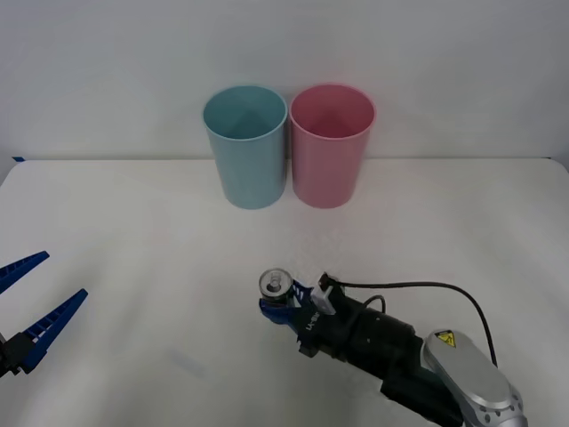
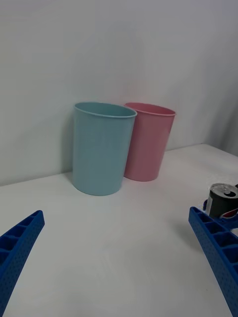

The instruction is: Grasp the object on the table and drop it into the matching bin: aluminum can to the light blue bin, PET bottle to the pink bin.

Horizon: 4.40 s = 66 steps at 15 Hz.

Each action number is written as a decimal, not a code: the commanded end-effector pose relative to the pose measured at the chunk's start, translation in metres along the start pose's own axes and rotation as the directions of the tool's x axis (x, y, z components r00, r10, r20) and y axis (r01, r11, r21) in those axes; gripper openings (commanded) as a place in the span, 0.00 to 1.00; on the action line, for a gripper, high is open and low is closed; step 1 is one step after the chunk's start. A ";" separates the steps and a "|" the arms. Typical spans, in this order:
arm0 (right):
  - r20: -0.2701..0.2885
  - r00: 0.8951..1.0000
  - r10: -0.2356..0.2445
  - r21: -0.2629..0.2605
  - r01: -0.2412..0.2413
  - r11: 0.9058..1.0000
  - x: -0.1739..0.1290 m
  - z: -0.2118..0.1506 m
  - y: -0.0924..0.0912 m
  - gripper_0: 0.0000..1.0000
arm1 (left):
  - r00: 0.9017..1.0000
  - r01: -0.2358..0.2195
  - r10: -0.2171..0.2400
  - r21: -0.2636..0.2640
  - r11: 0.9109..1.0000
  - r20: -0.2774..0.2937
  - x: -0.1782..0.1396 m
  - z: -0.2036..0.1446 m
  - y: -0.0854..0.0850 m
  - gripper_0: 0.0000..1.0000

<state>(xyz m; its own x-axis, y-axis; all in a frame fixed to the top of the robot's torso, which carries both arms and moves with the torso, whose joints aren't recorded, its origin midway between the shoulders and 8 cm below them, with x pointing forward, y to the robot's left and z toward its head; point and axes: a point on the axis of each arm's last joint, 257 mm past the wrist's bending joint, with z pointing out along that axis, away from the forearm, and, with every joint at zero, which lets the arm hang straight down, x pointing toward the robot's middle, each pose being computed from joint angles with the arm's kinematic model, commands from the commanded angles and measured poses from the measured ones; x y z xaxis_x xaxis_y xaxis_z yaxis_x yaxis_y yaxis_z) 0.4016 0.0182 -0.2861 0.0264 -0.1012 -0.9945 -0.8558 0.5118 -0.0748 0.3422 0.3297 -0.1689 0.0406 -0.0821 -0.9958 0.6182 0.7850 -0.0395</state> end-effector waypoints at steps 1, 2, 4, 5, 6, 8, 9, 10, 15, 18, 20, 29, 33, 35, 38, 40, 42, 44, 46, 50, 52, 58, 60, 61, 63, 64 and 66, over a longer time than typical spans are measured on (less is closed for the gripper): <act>0.015 0.999 0.031 -0.004 -0.030 1.000 -0.021 -0.023 0.007 0.00 | 1.000 0.000 0.000 0.000 1.000 0.000 0.000 0.000 0.000 1.00; 0.026 0.999 0.042 -0.009 -0.041 0.999 -0.032 -0.032 0.009 0.00 | 1.000 0.000 0.000 0.000 1.000 0.000 0.000 0.000 0.000 1.00; 0.044 0.997 0.067 -0.012 -0.066 0.998 -0.055 -0.048 0.010 0.00 | 1.000 0.000 0.000 0.000 1.000 0.000 0.000 0.000 0.000 1.00; 0.057 0.995 0.079 -0.014 -0.078 0.997 -0.069 -0.056 0.009 0.00 | 1.000 0.000 0.000 0.000 1.000 0.000 0.000 0.000 0.000 1.00; 0.067 0.993 0.094 -0.015 -0.093 0.996 -0.082 -0.064 0.008 0.00 | 1.000 0.000 0.000 0.000 1.000 0.000 0.000 0.000 0.000 1.00; 0.089 0.989 0.117 -0.009 -0.117 0.993 -0.106 -0.075 0.002 0.00 | 1.000 0.000 0.000 0.000 1.000 0.000 0.000 0.000 0.000 1.00; 0.107 0.986 0.128 -0.001 -0.129 0.992 -0.122 -0.079 -0.003 0.00 | 1.000 0.000 0.000 0.000 1.000 0.000 0.000 0.000 0.000 1.00; 0.127 0.982 0.139 0.009 -0.142 0.990 -0.136 -0.082 -0.008 0.00 | 1.000 0.000 0.000 0.000 1.000 0.000 0.000 0.000 0.000 1.00; 0.228 0.957 0.177 0.036 -0.190 0.981 -0.202 -0.083 -0.040 0.00 | 1.000 0.000 0.000 0.000 1.000 0.000 0.000 0.000 0.000 1.00; 0.270 0.944 0.190 0.022 -0.204 0.979 -0.239 -0.075 -0.064 0.00 | 1.000 0.000 0.000 0.000 1.000 0.000 0.000 0.000 0.000 1.00; 0.277 0.944 0.178 0.021 -0.191 0.981 -0.254 -0.064 -0.085 0.00 | 1.000 0.000 0.000 0.000 1.000 0.000 0.000 0.000 0.000 1.00; 0.264 0.959 0.103 0.112 -0.137 0.984 -0.294 0.026 -0.191 0.00 | 1.000 0.000 0.000 0.000 1.000 0.000 0.000 0.000 0.000 1.00; 0.238 0.964 0.116 0.140 -0.153 0.978 -0.300 0.078 -0.214 0.00 | 1.000 0.000 0.000 0.000 1.000 0.000 0.000 0.000 0.000 1.00; 0.220 0.969 0.111 0.171 -0.150 0.974 -0.300 0.107 -0.221 0.00 | 1.000 0.000 0.000 0.000 1.000 0.000 0.000 0.000 0.000 1.00; 0.206 0.975 0.083 0.222 -0.129 0.966 -0.302 0.141 -0.225 0.00 | 1.000 0.000 0.000 0.000 1.000 0.000 0.000 0.000 0.000 1.00; 0.192 0.979 0.070 0.260 -0.120 0.958 -0.299 0.162 -0.226 0.00 | 1.000 0.000 0.000 0.000 1.000 0.000 0.000 0.000 0.000 1.00; 0.180 0.982 0.064 0.289 -0.115 0.951 -0.295 0.176 -0.222 0.00 | 1.000 0.000 0.000 0.000 1.000 0.000 0.000 0.000 0.000 1.00; 0.176 0.982 0.064 0.297 -0.115 0.948 -0.291 0.181 -0.218 0.00 | 1.000 0.000 0.000 0.000 1.000 0.000 0.000 0.000 0.000 1.00; 0.172 0.983 0.061 0.294 -0.110 0.949 -0.289 0.182 -0.216 0.00 | 1.000 0.000 0.000 0.000 1.000 0.000 0.000 0.000 0.000 1.00; 0.171 0.984 0.058 0.295 -0.107 0.950 -0.290 0.182 -0.216 0.45 | 1.000 0.000 0.000 0.000 1.000 0.000 0.000 0.000 0.000 1.00; 0.169 0.984 0.051 0.301 -0.101 0.948 -0.290 0.179 -0.220 1.00 | 1.000 0.000 0.000 0.000 1.000 0.000 0.000 0.000 0.000 1.00; 0.173 0.983 0.054 0.293 -0.103 0.951 -0.292 0.172 -0.226 1.00 | 1.000 0.000 0.000 0.000 1.000 0.000 0.000 0.000 0.000 1.00; 0.191 0.981 0.044 0.274 -0.096 0.957 -0.298 0.163 -0.223 1.00 | 1.000 0.000 0.000 0.000 1.000 0.000 0.000 0.000 0.000 1.00; 0.202 0.979 0.036 0.271 -0.092 0.958 -0.299 0.156 -0.222 1.00 | 1.000 0.000 0.000 0.000 1.000 0.000 0.000 0.000 0.000 1.00; 0.217 0.976 0.023 0.255 -0.079 0.964 -0.295 0.141 -0.215 1.00 | 1.000 0.000 0.000 0.000 1.000 0.000 0.000 0.000 0.000 1.00; 0.217 0.976 0.018 0.243 -0.072 0.967 -0.292 0.134 -0.212 1.00 | 1.000 0.000 0.000 0.000 1.000 0.000 0.000 0.000 0.000 1.00; 0.216 0.976 0.010 0.199 -0.055 0.978 -0.285 0.114 -0.200 1.00 | 1.000 0.000 0.000 0.000 1.000 0.000 0.000 0.000 0.000 1.00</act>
<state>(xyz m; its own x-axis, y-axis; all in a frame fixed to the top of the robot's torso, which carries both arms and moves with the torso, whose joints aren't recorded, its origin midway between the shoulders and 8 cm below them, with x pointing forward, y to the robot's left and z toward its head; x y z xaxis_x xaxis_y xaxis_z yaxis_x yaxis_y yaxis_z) 0.6315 0.0455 0.0054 0.1243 0.0942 -0.9878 -0.7254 0.6878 -0.0257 0.3423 0.3297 -0.1689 0.0406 -0.0821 -0.9958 0.6182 0.7850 -0.0395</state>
